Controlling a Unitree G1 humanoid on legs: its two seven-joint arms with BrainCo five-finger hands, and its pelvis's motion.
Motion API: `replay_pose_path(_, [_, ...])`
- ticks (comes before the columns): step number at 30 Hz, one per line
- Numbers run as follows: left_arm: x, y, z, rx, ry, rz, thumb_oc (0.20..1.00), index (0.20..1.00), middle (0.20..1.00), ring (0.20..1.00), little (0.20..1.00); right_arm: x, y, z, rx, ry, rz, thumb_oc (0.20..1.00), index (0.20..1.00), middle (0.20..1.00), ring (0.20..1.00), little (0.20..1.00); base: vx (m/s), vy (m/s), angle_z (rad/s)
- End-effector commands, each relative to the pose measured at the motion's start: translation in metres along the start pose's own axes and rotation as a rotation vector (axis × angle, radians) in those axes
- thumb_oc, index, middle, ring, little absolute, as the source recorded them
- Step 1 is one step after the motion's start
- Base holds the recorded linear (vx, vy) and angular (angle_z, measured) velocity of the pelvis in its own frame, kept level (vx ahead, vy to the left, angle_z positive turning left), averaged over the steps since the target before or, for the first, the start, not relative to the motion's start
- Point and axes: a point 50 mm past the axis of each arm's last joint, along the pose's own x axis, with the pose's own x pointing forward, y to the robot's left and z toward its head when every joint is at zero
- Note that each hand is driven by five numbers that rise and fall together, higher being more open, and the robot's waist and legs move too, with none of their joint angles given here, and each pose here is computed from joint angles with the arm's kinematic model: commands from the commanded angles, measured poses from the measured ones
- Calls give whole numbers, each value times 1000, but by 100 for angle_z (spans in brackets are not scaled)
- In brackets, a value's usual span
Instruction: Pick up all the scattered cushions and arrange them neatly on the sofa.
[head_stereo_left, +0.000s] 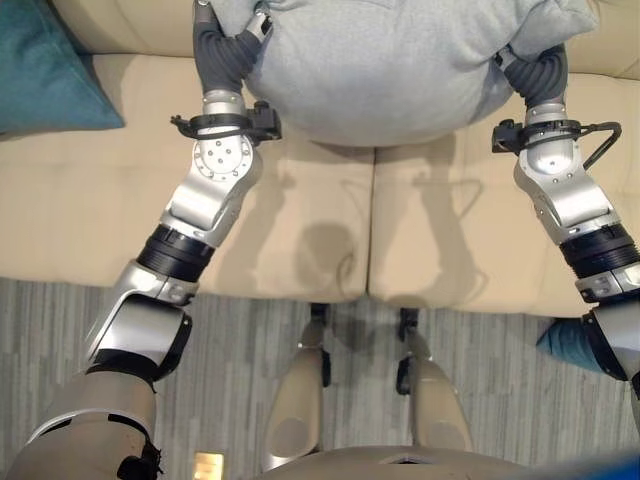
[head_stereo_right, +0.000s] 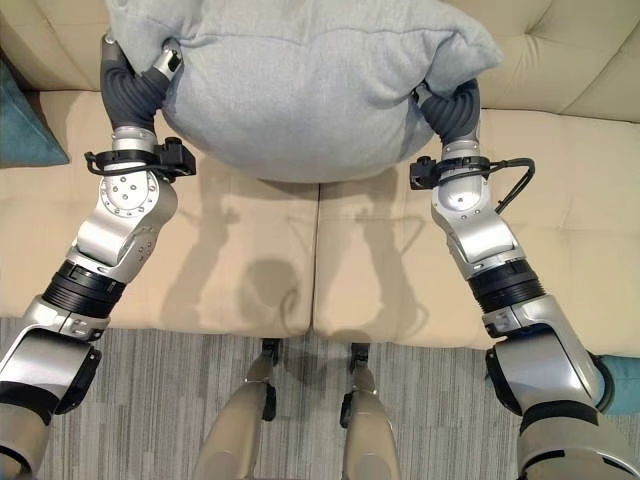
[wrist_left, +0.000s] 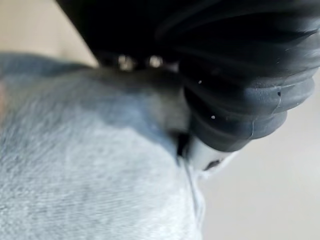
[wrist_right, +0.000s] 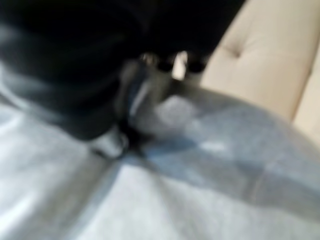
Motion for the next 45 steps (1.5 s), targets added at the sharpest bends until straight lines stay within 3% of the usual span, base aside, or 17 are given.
replay_pose_path(1, [19,-25,45,-36,-221,-65,200,200,200,200,200,15,0,53,46,-238,-5,200,200,200,200,200,-39,-13,3])
replay_pose_path(15, [53,-16,13,166,-52,15,200,200,200,200,200,46,12,53,-47,-149,-33,200,200,200,200,200,-9,-4,0])
replay_pose_path(16, [63,-14,18,219,-53,28,235,235,235,235,235,55,5,59,-98,-143,-67,200,200,200,200,200,34,-25,1])
replay_pose_path(18, [71,-11,24,255,-66,37,526,526,526,526,526,61,0,62,-114,-138,-84,200,200,200,200,200,15,-8,0])
replay_pose_path(19, [82,-6,31,318,-63,55,1000,1000,1000,1000,1000,70,-8,66,-150,-109,-112,329,329,329,329,329,-4,9,4])
replay_pose_path(20, [87,-2,34,348,-61,65,1000,1000,1000,1000,1000,74,-11,69,-171,-107,-121,815,815,815,815,815,1,14,6])
replay_pose_path(21, [92,5,39,388,-63,82,1000,1000,1000,1000,1000,77,-17,73,-204,-108,-135,1000,1000,1000,1000,1000,18,15,6])
replay_pose_path(27, [107,40,55,476,-51,163,1000,1000,1000,1000,1000,89,-46,82,-326,-63,-207,1000,1000,1000,1000,1000,0,0,0])
replay_pose_path(37, [97,113,49,558,39,292,1000,1000,1000,1000,1000,80,-112,58,-458,63,-318,1000,1000,1000,1000,1000,0,2,-1])
replay_pose_path(40, [77,145,38,543,72,344,1000,1000,1000,1000,1000,64,-139,34,-442,128,-371,1000,1000,1000,1000,1000,18,7,-2])
replay_pose_path(45, [21,161,1,466,99,299,1000,1000,1000,1000,1000,20,-143,-18,-430,179,-308,1000,1000,1000,1000,1000,83,-7,-4])
